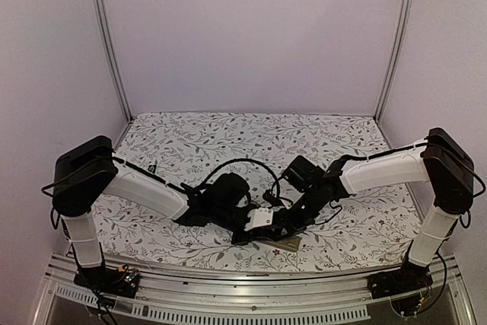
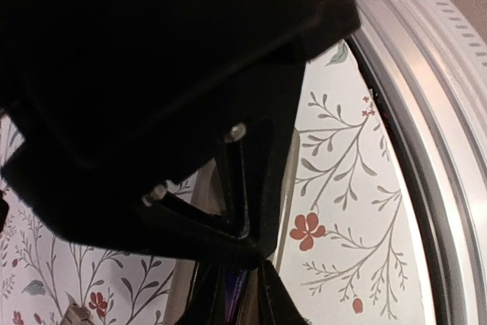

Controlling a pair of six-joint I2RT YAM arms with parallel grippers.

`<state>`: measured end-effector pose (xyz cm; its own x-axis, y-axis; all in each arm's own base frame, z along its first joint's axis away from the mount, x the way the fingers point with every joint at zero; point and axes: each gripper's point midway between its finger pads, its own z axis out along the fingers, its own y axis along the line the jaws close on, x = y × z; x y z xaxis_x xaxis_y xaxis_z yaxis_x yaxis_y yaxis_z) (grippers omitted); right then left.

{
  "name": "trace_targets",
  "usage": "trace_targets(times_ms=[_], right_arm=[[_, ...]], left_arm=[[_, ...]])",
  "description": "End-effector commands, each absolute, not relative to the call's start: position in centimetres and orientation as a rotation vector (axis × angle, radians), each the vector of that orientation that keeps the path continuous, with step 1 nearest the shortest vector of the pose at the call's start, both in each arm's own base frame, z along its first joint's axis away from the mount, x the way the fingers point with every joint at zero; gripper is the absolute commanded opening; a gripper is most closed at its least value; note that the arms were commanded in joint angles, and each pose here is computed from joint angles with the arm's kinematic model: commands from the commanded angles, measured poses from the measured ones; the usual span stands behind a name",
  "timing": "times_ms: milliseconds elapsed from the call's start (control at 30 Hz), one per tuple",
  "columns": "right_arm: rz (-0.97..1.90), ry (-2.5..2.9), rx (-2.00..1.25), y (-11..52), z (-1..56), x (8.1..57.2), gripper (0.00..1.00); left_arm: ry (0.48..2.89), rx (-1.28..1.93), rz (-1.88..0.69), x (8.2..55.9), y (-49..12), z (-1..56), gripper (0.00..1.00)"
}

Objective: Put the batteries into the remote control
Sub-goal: Load the battery into the battery compartment.

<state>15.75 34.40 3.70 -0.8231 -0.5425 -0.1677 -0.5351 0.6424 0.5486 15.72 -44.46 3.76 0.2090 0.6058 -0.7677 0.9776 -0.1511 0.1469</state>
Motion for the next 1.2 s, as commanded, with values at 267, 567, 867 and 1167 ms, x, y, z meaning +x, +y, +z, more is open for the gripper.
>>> trace_targets(times_ms=[267, 567, 867, 1167], right_arm=[[-0.974, -2.939, 0.973, 35.2, 3.7, 17.5, 0.13], [-0.977, -2.942, 0.971, 35.1, 4.5, 17.6, 0.16], [-1.021, -2.920, 0.995, 35.2, 6.0, 17.1, 0.23], [-1.018, -2.939, 1.006, 35.2, 6.6, 17.4, 0.23]], left_arm=[[1.539, 1.939, -0.699, 15.1, -43.4, 1.6, 0.11], [1.561, 1.955, -0.681, 15.1, -42.8, 1.5, 0.09], [1.545, 1.966, -0.694, 14.8, -42.9, 1.6, 0.08], [1.542, 1.967, -0.691, 14.8, -42.9, 1.7, 0.08]])
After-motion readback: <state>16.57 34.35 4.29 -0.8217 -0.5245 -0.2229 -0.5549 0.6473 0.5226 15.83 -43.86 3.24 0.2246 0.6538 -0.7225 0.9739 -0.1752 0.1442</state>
